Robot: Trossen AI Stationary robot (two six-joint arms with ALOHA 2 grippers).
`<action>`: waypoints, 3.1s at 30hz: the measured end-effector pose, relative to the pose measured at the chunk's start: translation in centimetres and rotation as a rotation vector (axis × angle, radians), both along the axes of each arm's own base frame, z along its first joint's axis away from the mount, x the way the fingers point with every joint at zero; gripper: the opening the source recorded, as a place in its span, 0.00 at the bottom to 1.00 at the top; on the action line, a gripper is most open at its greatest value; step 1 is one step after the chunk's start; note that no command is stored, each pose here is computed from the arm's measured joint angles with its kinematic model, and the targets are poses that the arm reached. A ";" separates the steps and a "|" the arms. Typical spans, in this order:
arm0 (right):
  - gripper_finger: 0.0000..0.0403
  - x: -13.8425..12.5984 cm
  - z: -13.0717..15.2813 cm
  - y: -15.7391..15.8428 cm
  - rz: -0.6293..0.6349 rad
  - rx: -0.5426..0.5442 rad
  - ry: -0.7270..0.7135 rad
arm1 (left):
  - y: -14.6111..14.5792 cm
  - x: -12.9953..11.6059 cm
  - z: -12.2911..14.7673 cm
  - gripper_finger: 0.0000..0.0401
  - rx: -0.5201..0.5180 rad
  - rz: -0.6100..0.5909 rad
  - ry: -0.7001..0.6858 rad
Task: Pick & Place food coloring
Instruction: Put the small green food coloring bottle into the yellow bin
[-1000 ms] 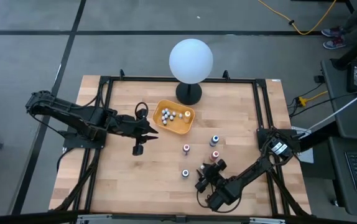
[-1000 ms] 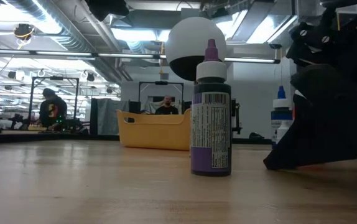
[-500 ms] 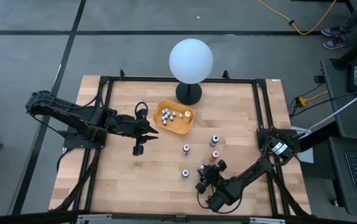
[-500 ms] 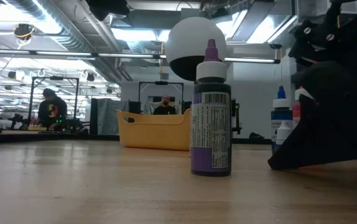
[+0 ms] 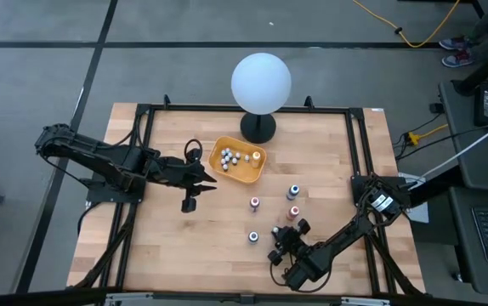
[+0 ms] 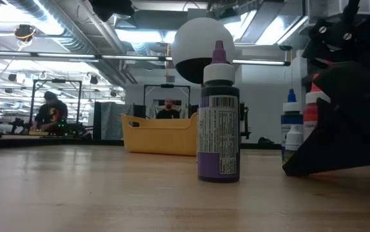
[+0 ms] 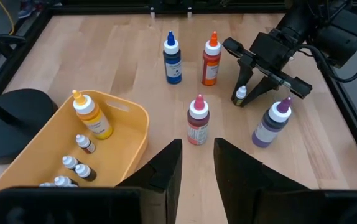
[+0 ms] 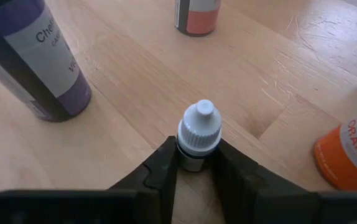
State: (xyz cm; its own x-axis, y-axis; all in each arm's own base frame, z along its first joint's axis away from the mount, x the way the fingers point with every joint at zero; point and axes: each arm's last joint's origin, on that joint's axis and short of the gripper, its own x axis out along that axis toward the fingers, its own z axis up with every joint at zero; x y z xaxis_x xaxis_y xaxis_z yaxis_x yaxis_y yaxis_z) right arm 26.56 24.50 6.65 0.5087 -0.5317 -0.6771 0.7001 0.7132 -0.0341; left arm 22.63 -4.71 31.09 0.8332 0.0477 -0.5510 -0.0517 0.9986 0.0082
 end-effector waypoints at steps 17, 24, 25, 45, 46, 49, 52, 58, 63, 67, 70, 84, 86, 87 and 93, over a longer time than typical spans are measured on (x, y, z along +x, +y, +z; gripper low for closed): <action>0.24 1.8 7.1 3.2 0.118 -0.065 0.284 | 0.1 0.1 0.1 0.22 -0.002 0.013 -0.017; 0.24 1.8 13.4 4.7 0.155 -0.121 0.313 | 0.6 0.3 0.2 0.22 -0.062 0.029 -0.027; 0.24 1.7 14.3 4.7 0.156 -0.128 0.318 | 0.7 0.3 0.2 0.22 -0.073 0.017 -0.025; 0.21 2.5 32.7 -6.7 0.434 0.036 0.176 | 2.0 -2.1 9.1 0.22 0.153 -0.188 -0.019; 0.21 2.9 33.2 -7.8 0.466 0.041 0.180 | 2.0 -2.3 9.5 0.22 0.162 -0.202 -0.008; 0.21 4.5 34.0 -11.0 0.539 0.041 0.180 | 2.4 -2.9 10.4 0.22 0.177 -0.226 0.030; 0.21 6.4 34.2 -13.8 0.629 0.042 0.180 | 3.0 -2.9 11.4 0.22 0.204 -0.227 0.083; 0.21 9.6 34.1 -18.4 0.719 -0.049 0.129 | 4.3 -1.1 13.3 0.25 0.239 -0.187 0.199; 0.21 10.7 34.3 -21.5 0.811 -0.085 0.097 | 4.7 1.3 15.0 0.36 0.230 -0.192 0.181; 0.21 11.2 34.3 -23.5 0.853 -0.119 0.091 | 5.2 3.6 15.2 0.46 0.205 -0.162 0.188; 0.21 11.4 34.5 -24.5 0.873 -0.163 0.079 | 5.3 5.2 14.8 0.51 0.203 -0.157 0.208; 0.21 11.4 34.5 -26.1 0.964 -0.174 0.082 | 5.9 8.8 13.3 0.47 0.288 -0.008 0.210; 0.21 11.4 34.5 -26.1 0.968 -0.178 0.083 | 5.8 8.8 13.5 0.46 0.286 -0.007 0.187; 0.21 11.4 34.5 -26.1 0.968 -0.178 0.084 | 5.8 8.8 13.5 0.45 0.282 -0.013 0.187; 0.21 11.4 34.5 -26.3 0.962 -0.178 0.085 | 5.0 8.7 13.5 0.36 0.260 -0.043 0.189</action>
State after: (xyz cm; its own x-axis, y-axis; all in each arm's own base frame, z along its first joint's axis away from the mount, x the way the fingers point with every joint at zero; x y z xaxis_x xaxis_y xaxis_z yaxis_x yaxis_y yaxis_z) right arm 37.93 -1.83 41.15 0.7313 -0.0141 -0.6819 -0.1867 0.9574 -0.2200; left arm 31.37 0.28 44.54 0.7215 0.1741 -0.6701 0.0171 0.9631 0.2686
